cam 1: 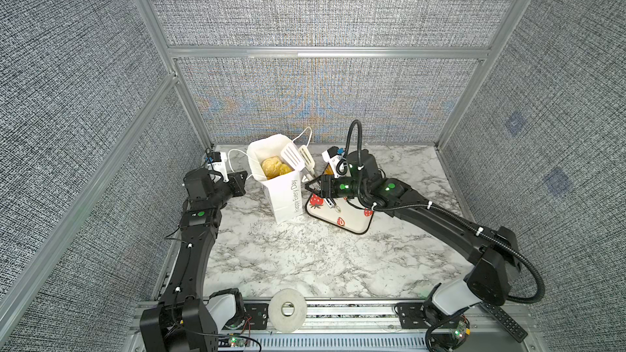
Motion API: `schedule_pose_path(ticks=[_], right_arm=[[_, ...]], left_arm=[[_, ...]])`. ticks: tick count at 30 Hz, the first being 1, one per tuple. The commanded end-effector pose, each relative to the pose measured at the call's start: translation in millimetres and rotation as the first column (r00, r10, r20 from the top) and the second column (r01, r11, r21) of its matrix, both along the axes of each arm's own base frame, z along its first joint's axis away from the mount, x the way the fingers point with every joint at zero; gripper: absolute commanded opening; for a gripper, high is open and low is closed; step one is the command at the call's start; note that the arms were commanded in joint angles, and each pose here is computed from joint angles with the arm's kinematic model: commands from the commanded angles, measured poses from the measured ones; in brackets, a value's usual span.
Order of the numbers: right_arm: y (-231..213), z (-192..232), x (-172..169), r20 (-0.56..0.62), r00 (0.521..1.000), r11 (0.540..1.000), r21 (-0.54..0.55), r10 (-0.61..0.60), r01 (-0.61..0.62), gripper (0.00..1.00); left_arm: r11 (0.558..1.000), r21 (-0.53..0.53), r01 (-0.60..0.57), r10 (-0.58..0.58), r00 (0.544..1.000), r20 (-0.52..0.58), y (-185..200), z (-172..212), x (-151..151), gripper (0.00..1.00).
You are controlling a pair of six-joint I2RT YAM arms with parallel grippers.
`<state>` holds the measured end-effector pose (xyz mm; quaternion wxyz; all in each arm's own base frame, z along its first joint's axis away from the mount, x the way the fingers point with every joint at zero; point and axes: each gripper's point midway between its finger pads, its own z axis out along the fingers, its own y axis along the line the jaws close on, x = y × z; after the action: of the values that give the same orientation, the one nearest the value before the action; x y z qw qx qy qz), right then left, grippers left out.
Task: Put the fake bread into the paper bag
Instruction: 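Lower the striped roll into the bag and open the right tongs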
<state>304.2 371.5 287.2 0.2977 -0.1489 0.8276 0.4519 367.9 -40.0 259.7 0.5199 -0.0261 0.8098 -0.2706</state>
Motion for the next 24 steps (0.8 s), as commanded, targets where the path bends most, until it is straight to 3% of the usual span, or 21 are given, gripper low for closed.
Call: schedule_pose_path(ticks=[1, 24], right_arm=[[0.7, 9.8, -0.2, 0.027, 1.000, 1.000, 0.021, 0.004, -0.005, 0.51], [-55.8, 39.7, 2.3, 0.143, 0.982, 0.992, -0.026, -0.121, 0.126, 0.51]], left_arm=[[1.000, 0.002, 0.011, -0.011, 1.000, 0.016, -1.2, 4.7, -0.5, 0.00], [1.000, 0.004, 0.010, -0.010, 1.000, 0.019, -1.3, 5.5, -0.6, 0.00]])
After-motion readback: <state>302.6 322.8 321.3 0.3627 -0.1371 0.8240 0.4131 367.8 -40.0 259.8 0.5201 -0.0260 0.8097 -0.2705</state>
